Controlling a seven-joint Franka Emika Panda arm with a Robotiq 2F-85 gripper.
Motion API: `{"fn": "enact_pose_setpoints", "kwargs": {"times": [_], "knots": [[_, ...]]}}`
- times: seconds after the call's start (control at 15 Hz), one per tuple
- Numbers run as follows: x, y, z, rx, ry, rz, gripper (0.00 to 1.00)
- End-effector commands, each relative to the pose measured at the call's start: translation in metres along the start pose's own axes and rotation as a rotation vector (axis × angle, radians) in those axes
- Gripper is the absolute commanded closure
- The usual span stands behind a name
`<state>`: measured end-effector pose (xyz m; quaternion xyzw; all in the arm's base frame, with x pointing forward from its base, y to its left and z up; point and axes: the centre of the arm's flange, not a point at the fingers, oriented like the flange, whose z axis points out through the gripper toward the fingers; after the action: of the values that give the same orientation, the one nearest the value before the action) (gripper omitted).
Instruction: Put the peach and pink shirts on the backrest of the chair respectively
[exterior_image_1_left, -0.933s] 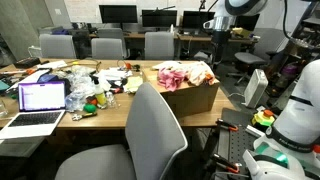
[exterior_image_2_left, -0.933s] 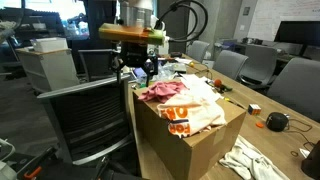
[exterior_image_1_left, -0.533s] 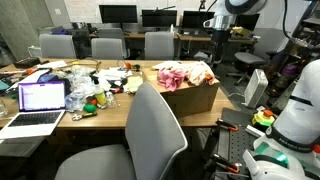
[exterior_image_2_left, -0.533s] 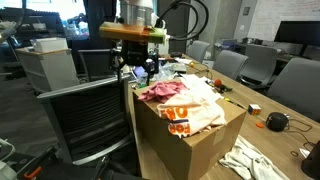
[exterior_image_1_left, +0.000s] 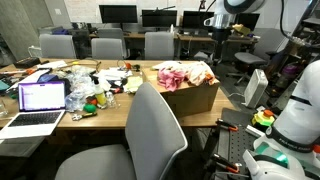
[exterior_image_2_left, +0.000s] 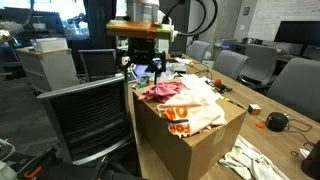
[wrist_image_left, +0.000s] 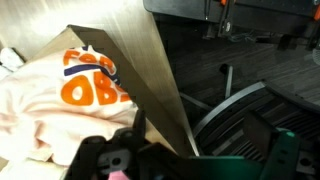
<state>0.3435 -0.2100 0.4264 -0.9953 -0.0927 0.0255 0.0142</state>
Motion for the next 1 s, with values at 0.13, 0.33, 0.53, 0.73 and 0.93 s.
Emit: {"fn": "enact_pose_setpoints", "kwargs": {"times": [0.13,0.33,0.53,0.73,0.93], "knots": [[0.018,0.045,-0.031,-0.098,-0.008,0.050,0.00],[0.028,0.065,-0.042,-0.100,0.000,0.071,0.00],[0.041,0.082,-0.048,-0.095,0.006,0.085,0.00],[0.052,0.100,-0.045,-0.066,0.034,0.106,0.00],[0.060,0.124,-0.029,-0.004,0.038,0.161,0.00]]}}
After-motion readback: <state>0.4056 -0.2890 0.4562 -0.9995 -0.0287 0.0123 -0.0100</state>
